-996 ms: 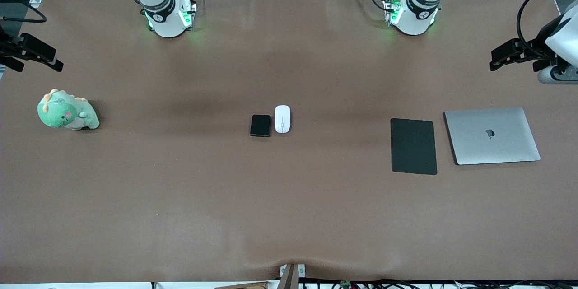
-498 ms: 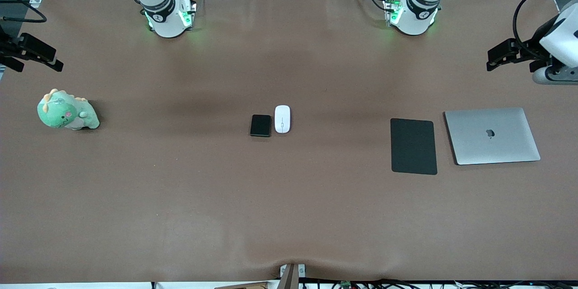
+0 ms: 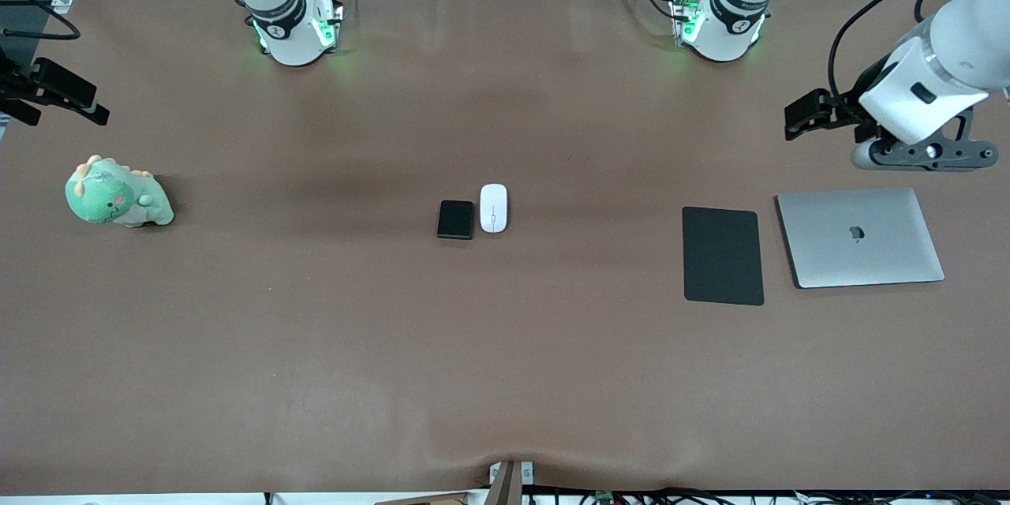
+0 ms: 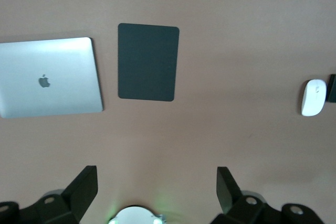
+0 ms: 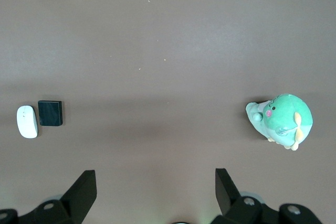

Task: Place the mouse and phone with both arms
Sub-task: 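Reach the left gripper over to the white mouse beside the phone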

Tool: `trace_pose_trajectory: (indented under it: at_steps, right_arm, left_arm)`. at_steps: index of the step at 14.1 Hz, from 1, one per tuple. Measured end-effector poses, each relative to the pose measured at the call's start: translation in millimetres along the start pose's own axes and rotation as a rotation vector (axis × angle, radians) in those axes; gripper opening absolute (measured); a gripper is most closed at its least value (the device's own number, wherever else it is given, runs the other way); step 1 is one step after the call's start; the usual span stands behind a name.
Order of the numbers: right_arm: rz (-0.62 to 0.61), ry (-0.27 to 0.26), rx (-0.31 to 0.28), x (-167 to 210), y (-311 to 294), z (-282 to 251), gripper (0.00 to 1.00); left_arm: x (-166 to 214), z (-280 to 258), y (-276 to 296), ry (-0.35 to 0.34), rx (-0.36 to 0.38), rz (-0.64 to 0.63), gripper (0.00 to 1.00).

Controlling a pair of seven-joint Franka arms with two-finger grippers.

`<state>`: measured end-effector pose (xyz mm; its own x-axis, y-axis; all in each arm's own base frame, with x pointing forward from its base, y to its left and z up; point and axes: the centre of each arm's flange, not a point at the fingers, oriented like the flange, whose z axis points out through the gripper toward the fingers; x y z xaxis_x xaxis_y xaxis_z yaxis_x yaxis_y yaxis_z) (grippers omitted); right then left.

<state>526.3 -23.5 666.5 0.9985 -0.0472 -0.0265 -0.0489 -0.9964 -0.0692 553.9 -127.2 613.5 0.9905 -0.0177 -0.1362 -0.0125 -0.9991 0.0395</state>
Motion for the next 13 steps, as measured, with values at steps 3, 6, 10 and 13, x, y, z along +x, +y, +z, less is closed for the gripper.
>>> trace_pose_trajectory:
  at_steps: [3, 6, 10, 13]
  right_arm:
    - [0.000, 0.000, 0.000, 0.0, 0.2, 0.0, 1.00]
    - [0.000, 0.000, 0.000, 0.0, 0.2, 0.0, 1.00]
    - [0.001, 0.000, 0.000, 0.0, 0.3, 0.0, 1.00]
    - [0.000, 0.000, 0.000, 0.0, 0.2, 0.0, 1.00]
  left_arm:
    - [6.8, 13.0, 32.6, 0.012, -0.005, -0.053, 1.00]
    - [11.8, 28.5, 60.8, 0.008, -0.004, -0.079, 1.00]
    - [19.2, 53.0, 99.1, 0.006, -0.005, -0.117, 1.00]
    - [20.0, 75.1, 141.1, 0.013, -0.010, -0.158, 1.00]
